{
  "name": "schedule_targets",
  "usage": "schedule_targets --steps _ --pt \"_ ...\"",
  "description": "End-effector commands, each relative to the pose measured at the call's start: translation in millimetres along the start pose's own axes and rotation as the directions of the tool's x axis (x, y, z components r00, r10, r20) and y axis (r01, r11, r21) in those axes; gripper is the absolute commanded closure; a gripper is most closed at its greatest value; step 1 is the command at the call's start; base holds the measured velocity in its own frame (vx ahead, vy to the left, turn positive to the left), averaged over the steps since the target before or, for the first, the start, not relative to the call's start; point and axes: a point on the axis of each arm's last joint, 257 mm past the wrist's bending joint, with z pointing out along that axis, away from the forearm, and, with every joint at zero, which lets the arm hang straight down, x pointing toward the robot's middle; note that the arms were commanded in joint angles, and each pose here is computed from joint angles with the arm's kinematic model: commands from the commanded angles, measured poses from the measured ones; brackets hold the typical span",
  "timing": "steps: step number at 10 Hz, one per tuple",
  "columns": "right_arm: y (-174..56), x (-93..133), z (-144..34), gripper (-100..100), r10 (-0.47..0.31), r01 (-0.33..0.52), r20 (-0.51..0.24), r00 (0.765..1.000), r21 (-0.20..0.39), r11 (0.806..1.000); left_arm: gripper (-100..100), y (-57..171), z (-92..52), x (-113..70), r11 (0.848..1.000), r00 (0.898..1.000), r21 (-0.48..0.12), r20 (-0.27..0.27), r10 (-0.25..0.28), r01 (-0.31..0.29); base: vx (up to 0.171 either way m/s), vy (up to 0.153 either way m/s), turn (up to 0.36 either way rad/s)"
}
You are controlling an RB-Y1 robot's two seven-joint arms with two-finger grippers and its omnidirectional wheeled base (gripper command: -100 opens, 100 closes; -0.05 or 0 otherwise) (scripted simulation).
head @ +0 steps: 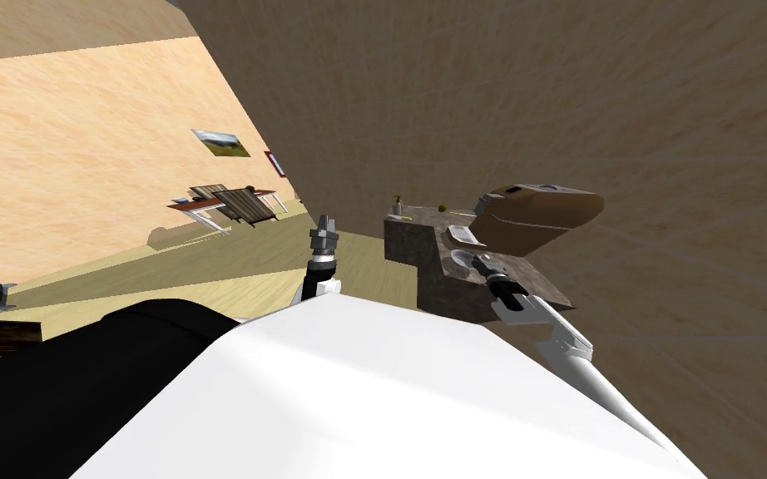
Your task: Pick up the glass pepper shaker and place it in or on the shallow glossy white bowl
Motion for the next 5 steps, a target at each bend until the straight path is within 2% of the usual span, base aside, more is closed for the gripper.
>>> schedule_targets --steps 1,3,4,5 --pt "-17.9 0.4 -0.1 100 -0.041 0.042 -0.017 0.999 0.038 0.998 0 0.0 0.0 0.0 1.0 1.0 0.0 0.0 0.0 0.0 0.061 0.022 0.204" --pt "-45.0 0.5 -3.5 100 -0.097 0.101 -0.042 0.994 0.091 0.991 0 0.0 0.0 0.0 1.0 1.0 0.0 0.0 0.0 0.0 0.068 0.028 0.232" --pt "-34.9 0.2 -4.8 100 -0.075 0.078 -0.033 0.997 0.074 0.994 0 0.0 0.0 0.0 1.0 1.0 0.0 0.0 0.0 0.0 0.03 0.008 0.046" --pt "-36.0 -0.3 -4.5 -100 -0.077 0.08 -0.034 0.996 0.078 0.994 0 0.0 0.0 -0.1 1.0 1.0 0.0 0.0 0.0 0.0 0.008 0.001 -0.003"
